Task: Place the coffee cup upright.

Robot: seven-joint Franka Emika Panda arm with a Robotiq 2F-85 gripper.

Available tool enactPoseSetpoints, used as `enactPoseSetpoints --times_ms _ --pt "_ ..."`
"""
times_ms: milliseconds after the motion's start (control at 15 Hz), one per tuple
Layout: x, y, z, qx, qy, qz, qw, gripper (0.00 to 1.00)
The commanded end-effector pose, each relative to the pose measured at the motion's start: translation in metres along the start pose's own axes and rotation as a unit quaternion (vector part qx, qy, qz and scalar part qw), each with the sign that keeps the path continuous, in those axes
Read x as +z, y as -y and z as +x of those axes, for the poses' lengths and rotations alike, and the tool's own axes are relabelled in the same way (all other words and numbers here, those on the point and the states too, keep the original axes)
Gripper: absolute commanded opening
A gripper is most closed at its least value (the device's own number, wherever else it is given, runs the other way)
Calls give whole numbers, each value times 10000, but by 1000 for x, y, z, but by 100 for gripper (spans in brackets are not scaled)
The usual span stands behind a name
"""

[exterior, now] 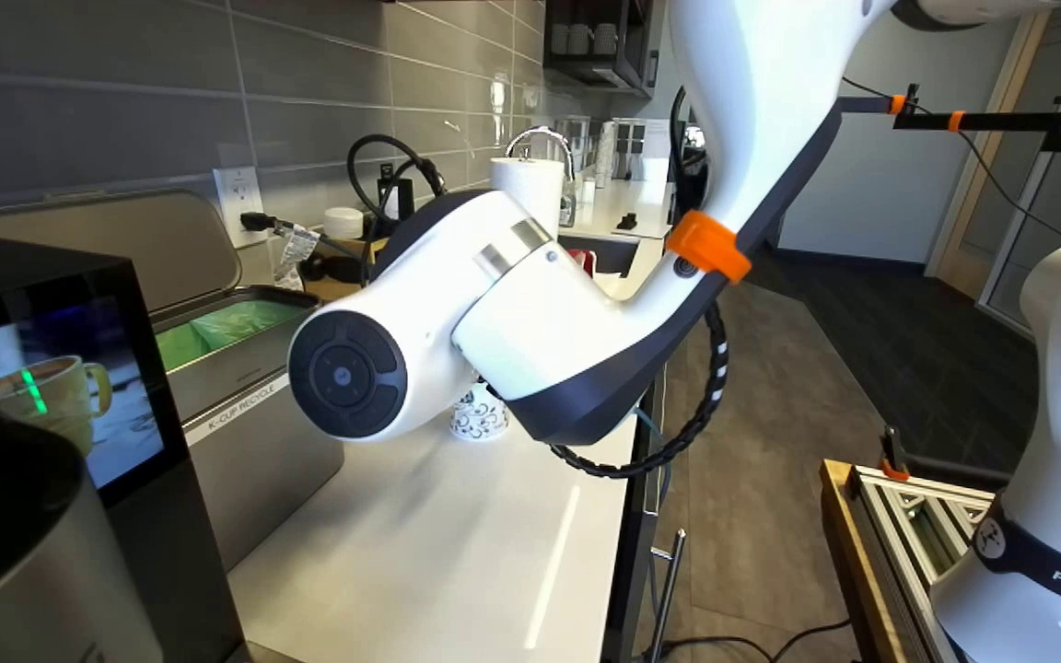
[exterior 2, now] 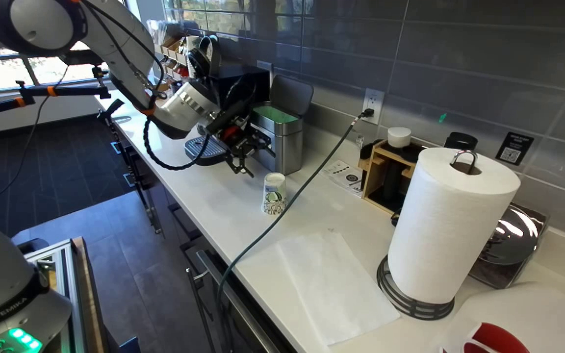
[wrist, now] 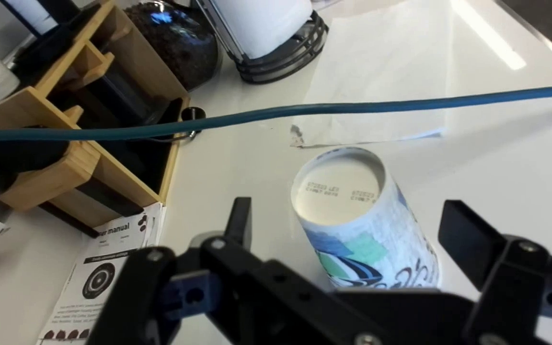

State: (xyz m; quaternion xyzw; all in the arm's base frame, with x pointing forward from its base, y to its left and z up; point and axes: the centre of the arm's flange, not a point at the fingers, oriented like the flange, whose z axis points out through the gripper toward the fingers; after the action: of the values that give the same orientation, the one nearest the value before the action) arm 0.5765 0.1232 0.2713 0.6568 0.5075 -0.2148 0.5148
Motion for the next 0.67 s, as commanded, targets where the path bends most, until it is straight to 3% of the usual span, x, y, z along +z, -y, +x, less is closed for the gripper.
enactPoseSetpoints --times_ms 0,67,267,600 --pt "19 -9 26 112 329 -459 9983 100" --pt "13 -2 10 7 130 -228 9997 100" --pt "20 -5 19 55 194 -354 9992 100" --pt "45 -9 31 -564 790 -141 9952 100"
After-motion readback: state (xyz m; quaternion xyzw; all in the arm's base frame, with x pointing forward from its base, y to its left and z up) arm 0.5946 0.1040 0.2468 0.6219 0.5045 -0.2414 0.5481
